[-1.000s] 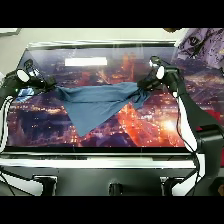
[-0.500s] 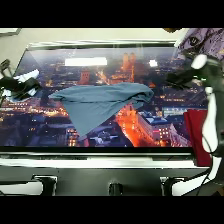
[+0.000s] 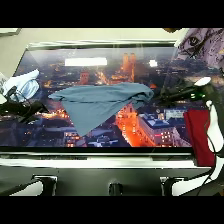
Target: Fold the clothes and pants, and hang the long-sleeved shirts on hangers.
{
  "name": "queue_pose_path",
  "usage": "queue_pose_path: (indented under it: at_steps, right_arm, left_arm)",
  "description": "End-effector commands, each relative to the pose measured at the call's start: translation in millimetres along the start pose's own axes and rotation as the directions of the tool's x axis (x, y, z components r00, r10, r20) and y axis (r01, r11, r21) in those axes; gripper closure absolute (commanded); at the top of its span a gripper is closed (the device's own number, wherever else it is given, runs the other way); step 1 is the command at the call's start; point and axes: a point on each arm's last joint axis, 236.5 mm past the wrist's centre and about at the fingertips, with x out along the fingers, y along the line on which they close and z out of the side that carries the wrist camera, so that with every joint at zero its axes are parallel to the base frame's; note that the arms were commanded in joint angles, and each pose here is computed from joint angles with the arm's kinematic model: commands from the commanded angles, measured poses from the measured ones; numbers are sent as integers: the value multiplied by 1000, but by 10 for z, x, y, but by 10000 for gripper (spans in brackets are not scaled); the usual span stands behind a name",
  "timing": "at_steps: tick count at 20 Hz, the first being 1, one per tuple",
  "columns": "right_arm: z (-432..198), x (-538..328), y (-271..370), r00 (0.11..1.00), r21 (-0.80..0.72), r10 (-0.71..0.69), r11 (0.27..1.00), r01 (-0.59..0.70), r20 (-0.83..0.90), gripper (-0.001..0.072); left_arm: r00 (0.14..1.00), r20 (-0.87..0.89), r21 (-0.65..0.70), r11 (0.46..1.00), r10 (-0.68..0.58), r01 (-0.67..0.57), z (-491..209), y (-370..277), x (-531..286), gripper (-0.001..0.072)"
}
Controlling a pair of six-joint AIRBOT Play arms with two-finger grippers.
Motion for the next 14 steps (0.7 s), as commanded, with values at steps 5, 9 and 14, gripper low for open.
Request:
queue_pose_path:
  at_steps: [5,9,14]
  right_arm:
    - [-11,820,84,1000,0,-14,1000,14,6,233]
    - [202,882,68,995,34,-34,999,31,99,238]
    - [220,935,6,994,48,-42,998,37,101,490]
  left_arm:
    - [1000,5,19,1000,-12,12,-73,-83,93,-3]
    - [1000,-22,17,1000,-6,7,-133,-67,96,-4]
    - [992,-119,-6,999,-46,46,-327,-120,243,-4]
